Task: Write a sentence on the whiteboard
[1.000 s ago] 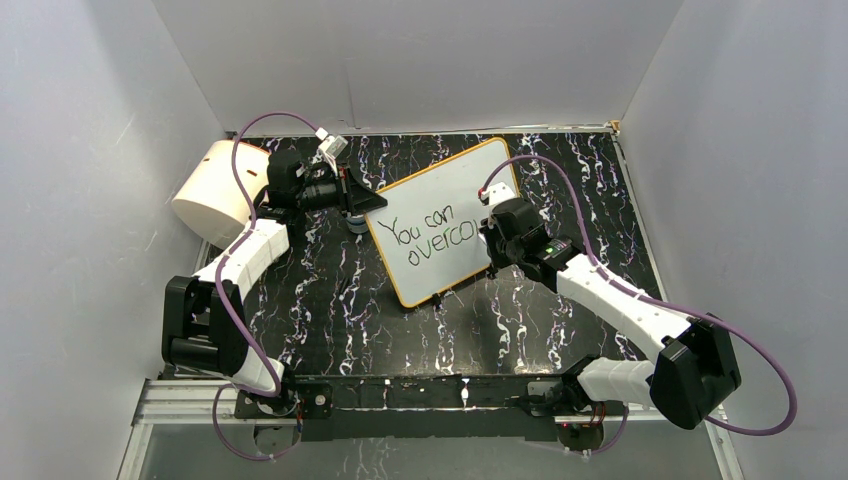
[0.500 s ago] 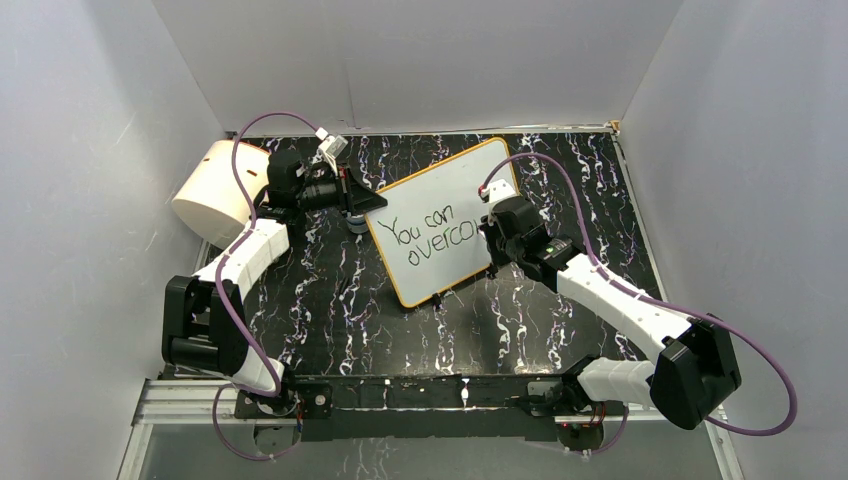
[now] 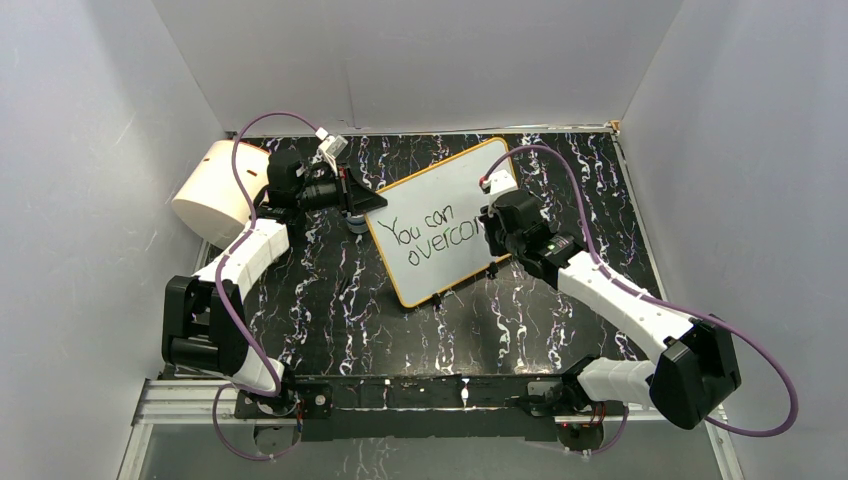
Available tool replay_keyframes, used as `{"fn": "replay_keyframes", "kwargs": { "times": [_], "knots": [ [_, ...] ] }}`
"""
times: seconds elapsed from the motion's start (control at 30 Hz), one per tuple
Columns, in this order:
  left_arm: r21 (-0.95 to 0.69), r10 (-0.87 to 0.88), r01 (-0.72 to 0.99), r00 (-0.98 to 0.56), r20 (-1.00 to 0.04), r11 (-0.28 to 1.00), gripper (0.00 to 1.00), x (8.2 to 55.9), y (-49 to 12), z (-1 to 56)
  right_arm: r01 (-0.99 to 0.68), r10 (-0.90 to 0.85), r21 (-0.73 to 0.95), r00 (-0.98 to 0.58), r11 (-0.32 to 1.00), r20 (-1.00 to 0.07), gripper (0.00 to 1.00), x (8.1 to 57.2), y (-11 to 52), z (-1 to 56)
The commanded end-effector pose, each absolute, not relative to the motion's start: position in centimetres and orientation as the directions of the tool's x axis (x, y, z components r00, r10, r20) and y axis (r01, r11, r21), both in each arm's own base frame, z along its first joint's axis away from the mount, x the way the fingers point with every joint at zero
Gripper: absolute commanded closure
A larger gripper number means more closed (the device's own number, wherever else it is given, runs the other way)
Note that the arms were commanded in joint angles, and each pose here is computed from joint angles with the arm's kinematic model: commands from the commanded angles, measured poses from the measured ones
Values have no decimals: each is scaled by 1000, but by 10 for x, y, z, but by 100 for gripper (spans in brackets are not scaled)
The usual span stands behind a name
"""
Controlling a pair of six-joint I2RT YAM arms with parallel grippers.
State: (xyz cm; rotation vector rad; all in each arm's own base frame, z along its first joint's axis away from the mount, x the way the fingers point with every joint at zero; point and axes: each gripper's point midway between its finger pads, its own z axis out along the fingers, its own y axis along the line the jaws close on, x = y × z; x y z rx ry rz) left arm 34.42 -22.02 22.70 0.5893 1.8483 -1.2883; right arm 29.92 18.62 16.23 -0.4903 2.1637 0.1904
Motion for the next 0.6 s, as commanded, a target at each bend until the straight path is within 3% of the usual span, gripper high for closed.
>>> {"fn": "replay_keyframes", "kwargs": {
  "times": [0.0,0.57],
  "knots": [
    [-636,9,690,-680,-733,347,100,321,-230,194,-376,-228,-44,-460,926,-859,100,321,188,194],
    [-637,9,688,-682,-732,347,100,321,-230,194,-379,-253,-14,-588,925,-768,100,295,174,155]
  ]
}}
